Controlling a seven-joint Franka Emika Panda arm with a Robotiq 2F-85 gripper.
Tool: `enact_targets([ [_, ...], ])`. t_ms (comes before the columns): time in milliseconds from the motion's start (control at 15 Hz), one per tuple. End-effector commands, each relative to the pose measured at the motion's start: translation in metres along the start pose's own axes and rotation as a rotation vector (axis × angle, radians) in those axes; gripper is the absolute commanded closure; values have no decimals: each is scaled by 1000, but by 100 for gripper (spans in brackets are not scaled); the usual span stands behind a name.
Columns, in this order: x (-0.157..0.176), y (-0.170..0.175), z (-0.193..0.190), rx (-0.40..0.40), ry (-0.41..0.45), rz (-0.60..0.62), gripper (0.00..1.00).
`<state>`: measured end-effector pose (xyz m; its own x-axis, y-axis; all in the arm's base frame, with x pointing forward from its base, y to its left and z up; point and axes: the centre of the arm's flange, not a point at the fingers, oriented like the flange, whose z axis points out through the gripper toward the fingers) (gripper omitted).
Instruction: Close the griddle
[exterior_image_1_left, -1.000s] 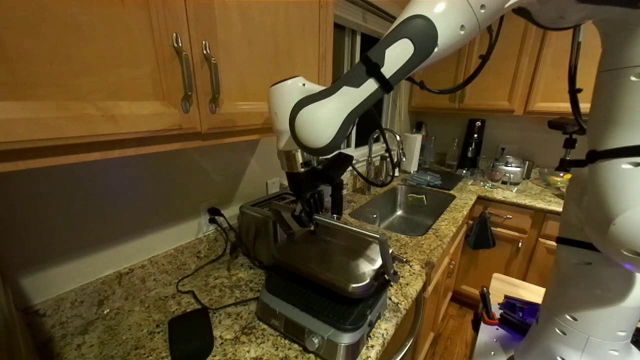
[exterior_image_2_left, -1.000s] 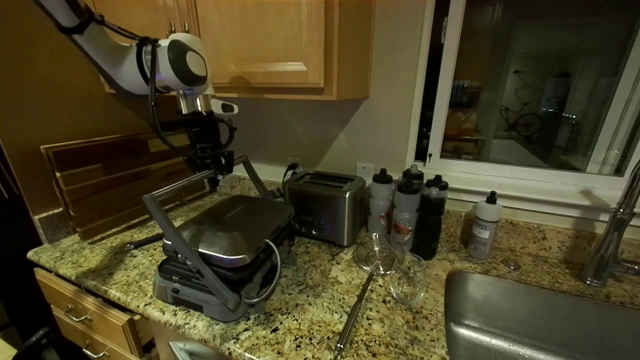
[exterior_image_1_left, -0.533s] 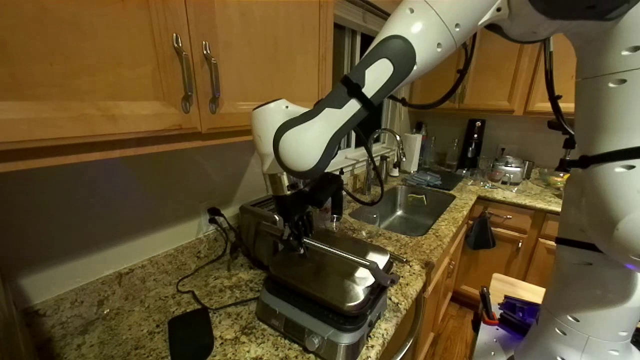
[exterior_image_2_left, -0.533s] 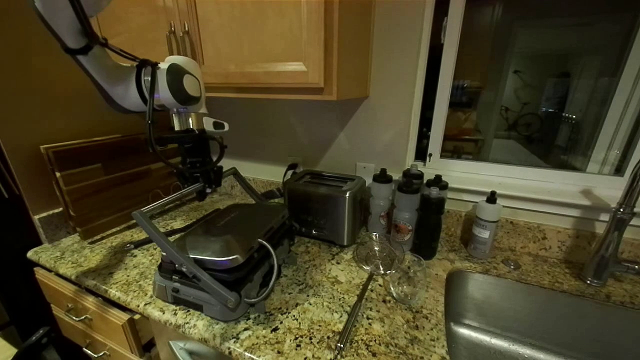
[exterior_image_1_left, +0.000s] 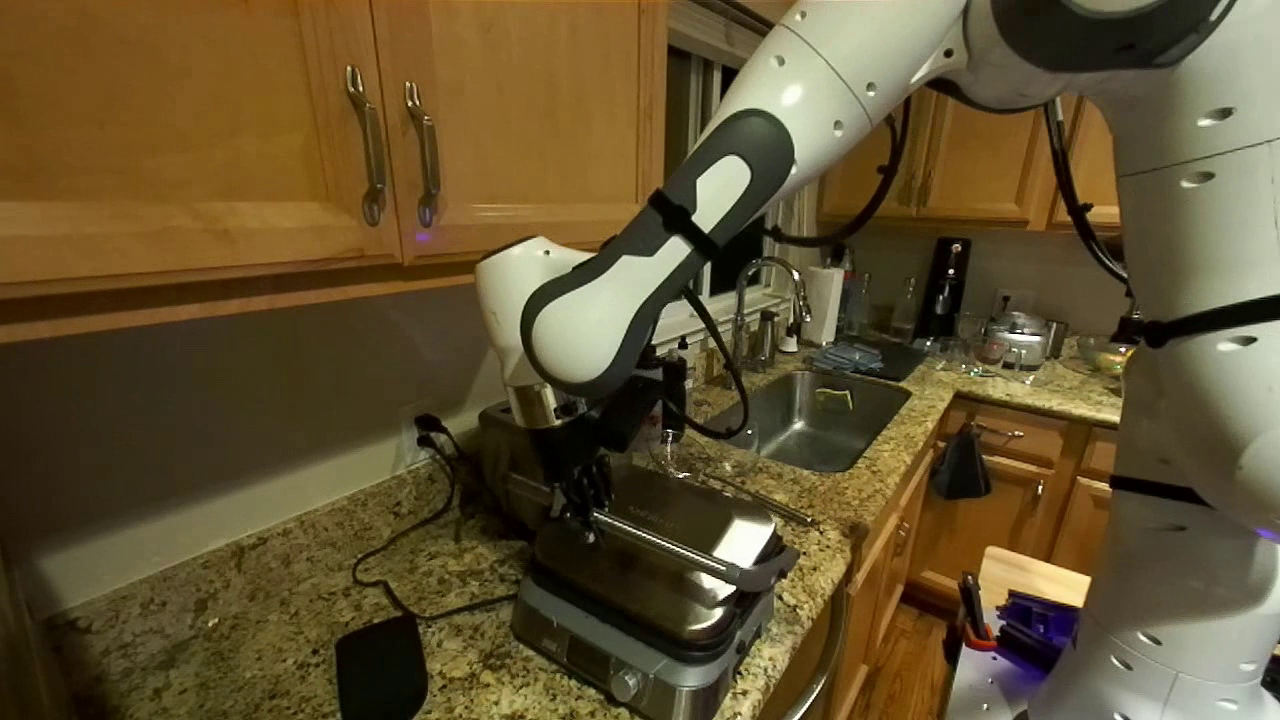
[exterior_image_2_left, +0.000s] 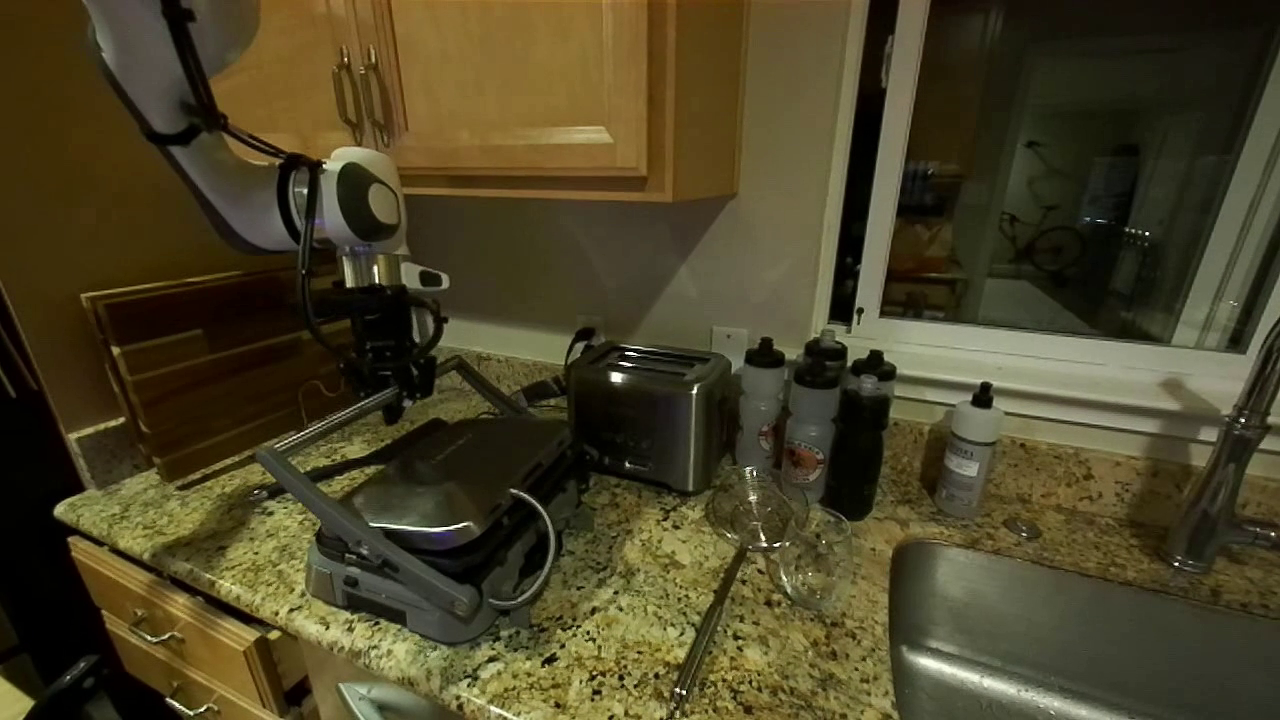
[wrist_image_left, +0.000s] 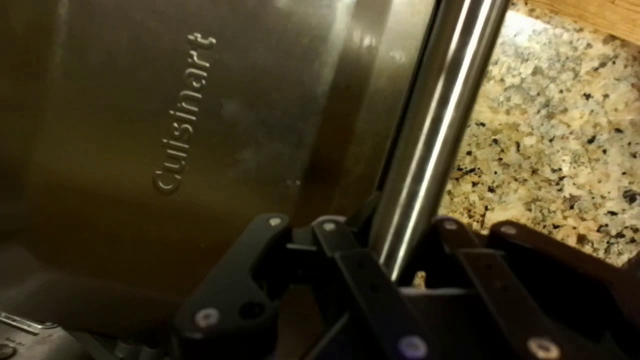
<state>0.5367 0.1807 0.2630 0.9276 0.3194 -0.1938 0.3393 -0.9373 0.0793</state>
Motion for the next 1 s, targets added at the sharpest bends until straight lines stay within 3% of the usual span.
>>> enact_targets([
  [0, 23, -25, -13, 3, 25, -61, 97],
  [333, 29, -33, -9, -15, 12, -99, 97],
  [400, 27, -32, -12, -25, -2, -97, 93],
  [467, 24, -32, -15, -34, -13, -92, 68],
  [600, 18, -33, -22, -59, -29, -95, 63],
  [933, 14, -32, -40, -91, -20, -80, 30],
])
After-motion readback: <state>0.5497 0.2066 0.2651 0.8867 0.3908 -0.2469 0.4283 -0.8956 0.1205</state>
